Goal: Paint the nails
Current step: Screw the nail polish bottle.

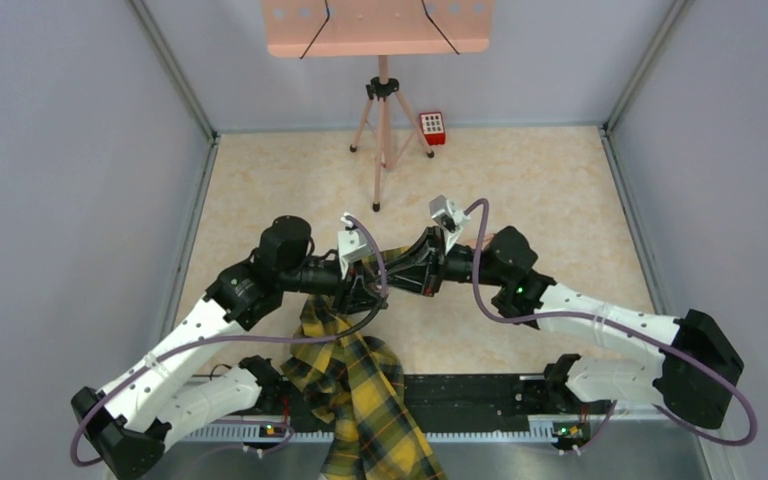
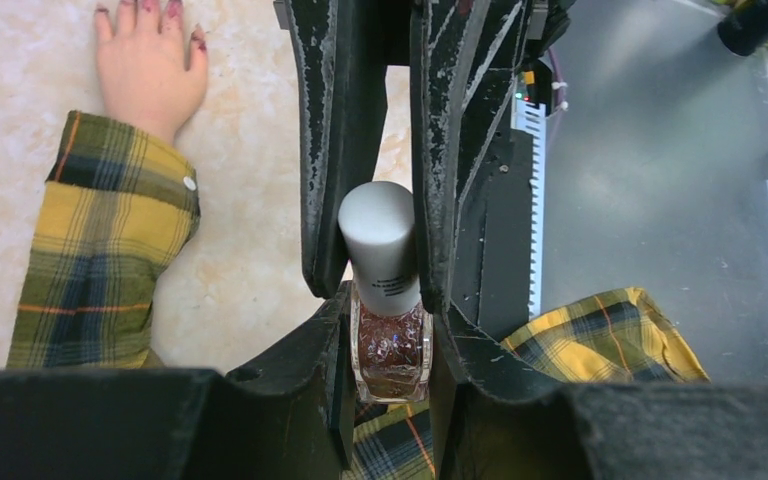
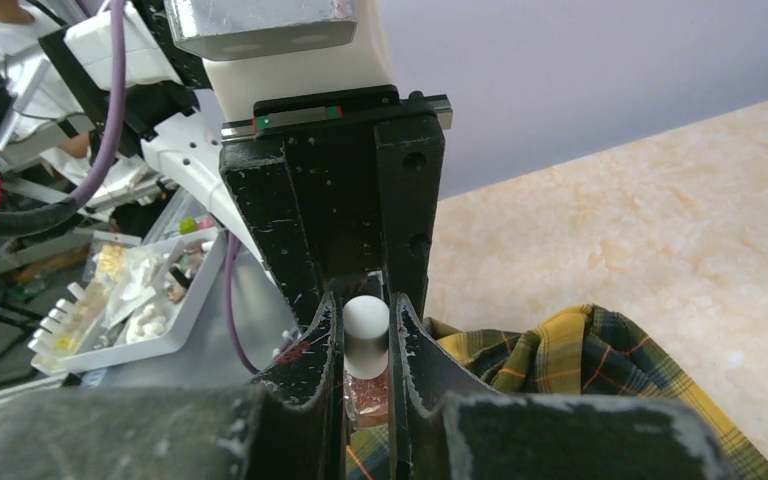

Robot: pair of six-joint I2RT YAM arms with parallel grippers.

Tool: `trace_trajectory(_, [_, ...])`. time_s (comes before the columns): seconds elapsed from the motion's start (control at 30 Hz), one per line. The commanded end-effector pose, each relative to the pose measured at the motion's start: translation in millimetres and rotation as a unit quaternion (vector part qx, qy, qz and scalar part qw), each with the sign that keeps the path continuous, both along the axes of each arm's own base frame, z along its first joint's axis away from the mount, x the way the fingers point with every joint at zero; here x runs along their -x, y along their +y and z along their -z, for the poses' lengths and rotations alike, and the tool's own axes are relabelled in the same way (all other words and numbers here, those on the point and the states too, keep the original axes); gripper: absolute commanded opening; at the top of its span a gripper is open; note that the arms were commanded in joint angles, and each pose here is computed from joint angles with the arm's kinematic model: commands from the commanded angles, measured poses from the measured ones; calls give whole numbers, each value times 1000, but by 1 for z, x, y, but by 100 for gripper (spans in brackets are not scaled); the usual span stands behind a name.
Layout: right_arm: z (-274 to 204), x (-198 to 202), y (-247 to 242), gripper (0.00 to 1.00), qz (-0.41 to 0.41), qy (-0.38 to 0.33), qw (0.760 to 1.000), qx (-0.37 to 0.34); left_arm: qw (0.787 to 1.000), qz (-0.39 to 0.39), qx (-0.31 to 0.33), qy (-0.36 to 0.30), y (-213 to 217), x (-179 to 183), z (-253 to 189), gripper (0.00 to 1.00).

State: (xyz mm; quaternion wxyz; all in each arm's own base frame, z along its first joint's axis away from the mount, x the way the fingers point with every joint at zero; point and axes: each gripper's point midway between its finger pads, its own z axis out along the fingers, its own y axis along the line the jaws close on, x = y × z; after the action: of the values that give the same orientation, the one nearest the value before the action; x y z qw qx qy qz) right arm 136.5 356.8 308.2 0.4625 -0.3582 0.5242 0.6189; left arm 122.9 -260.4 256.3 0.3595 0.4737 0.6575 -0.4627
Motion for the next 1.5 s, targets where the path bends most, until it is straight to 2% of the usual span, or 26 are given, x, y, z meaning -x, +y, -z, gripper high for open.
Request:
trace_trajectory(0.0, [4, 14, 14, 0, -18, -23, 999, 26, 996, -53, 28, -70, 4, -19, -22, 0])
trace_trajectory(0.17, [25, 8, 26, 0, 4, -10, 998, 63, 986, -133, 28, -97, 16, -42, -27, 0])
trace_trajectory(0.4, [50, -5, 49, 0, 35, 63, 993, 91, 958, -251, 16, -135, 40, -77, -28, 0])
trace_trajectory(0.6, [96, -29, 78, 0, 121, 135, 967, 178, 912, -382, -35, -144, 73, -115, -13, 0])
trace_trajectory(0.73, [116, -40, 91, 0, 160, 192, 948, 195, 900, -409, -43, -146, 81, -121, -10, 0])
trace_trajectory(0.97, [115, -43, 104, 0, 202, 212, 939, 183, 901, -408, -51, -142, 81, -122, -7, 0])
trace_trajectory(1.3, [85, -55, 85, 0, 246, 185, 940, 148, 922, -360, -41, -135, 66, -112, -5, 0])
trace_trajectory(1.33, [79, -56, 82, 3, 249, 179, 941, 143, 926, -351, -40, -133, 63, -110, -4, 0])
trace_trajectory(1.4, [65, -56, 77, 21, 253, 167, 944, 130, 930, -341, -39, -132, 60, -108, -3, 0])
trace_trajectory(1.47, [50, -54, 71, 34, 252, 153, 949, 115, 933, -332, -41, -128, 57, -107, -1, 0])
